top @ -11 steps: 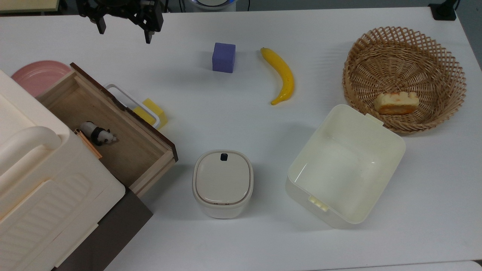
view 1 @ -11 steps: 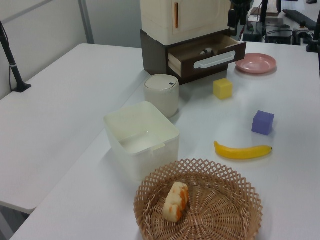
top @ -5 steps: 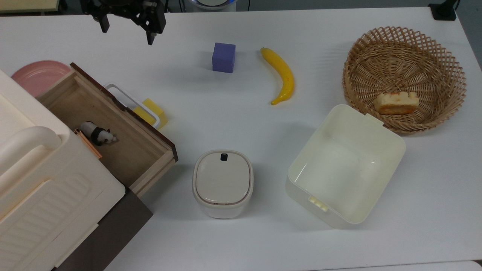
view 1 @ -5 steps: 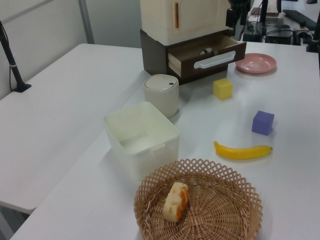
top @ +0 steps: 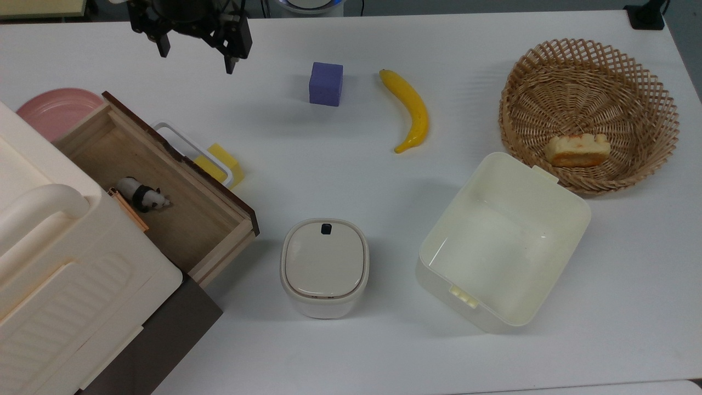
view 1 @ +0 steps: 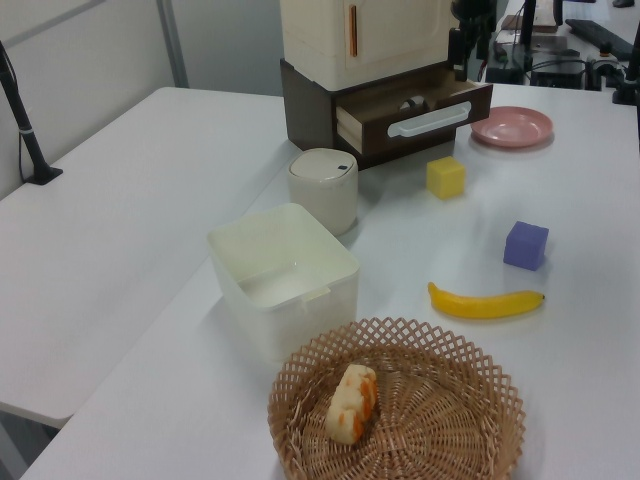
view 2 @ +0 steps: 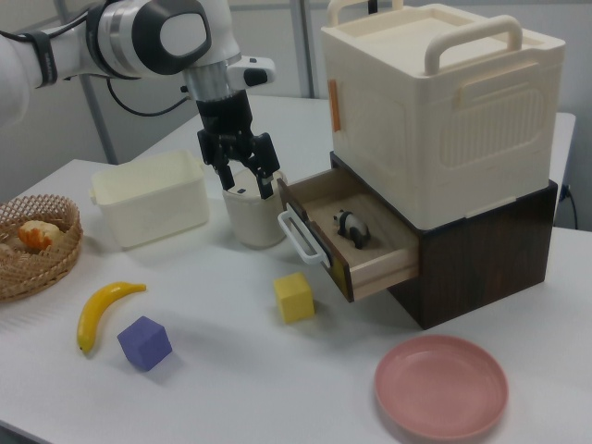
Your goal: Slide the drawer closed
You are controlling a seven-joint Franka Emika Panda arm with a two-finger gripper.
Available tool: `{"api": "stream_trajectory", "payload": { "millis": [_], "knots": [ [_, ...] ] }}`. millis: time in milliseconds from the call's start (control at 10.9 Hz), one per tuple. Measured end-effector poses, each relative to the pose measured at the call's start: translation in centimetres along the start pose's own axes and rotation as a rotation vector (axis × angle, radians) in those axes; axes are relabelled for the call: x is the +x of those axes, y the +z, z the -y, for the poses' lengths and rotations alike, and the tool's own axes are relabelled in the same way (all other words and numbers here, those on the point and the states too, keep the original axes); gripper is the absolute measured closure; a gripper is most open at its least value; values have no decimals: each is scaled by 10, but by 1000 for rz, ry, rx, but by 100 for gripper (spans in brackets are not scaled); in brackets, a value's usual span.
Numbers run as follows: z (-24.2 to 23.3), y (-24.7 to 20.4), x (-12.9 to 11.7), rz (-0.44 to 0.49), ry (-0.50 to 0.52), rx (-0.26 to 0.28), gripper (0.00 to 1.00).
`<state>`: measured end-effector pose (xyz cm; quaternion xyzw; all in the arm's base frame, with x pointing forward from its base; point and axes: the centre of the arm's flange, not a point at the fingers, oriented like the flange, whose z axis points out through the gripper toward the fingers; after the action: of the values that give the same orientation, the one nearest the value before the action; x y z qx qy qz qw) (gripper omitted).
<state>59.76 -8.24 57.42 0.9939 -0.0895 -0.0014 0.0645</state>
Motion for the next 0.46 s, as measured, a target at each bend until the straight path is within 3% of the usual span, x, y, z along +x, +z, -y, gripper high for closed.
{"api": "stream_trajectory", "payload": {
  "millis": [457],
  "knots": [
    [4, -3, 0, -6, -5, 2, 0]
  ]
}}
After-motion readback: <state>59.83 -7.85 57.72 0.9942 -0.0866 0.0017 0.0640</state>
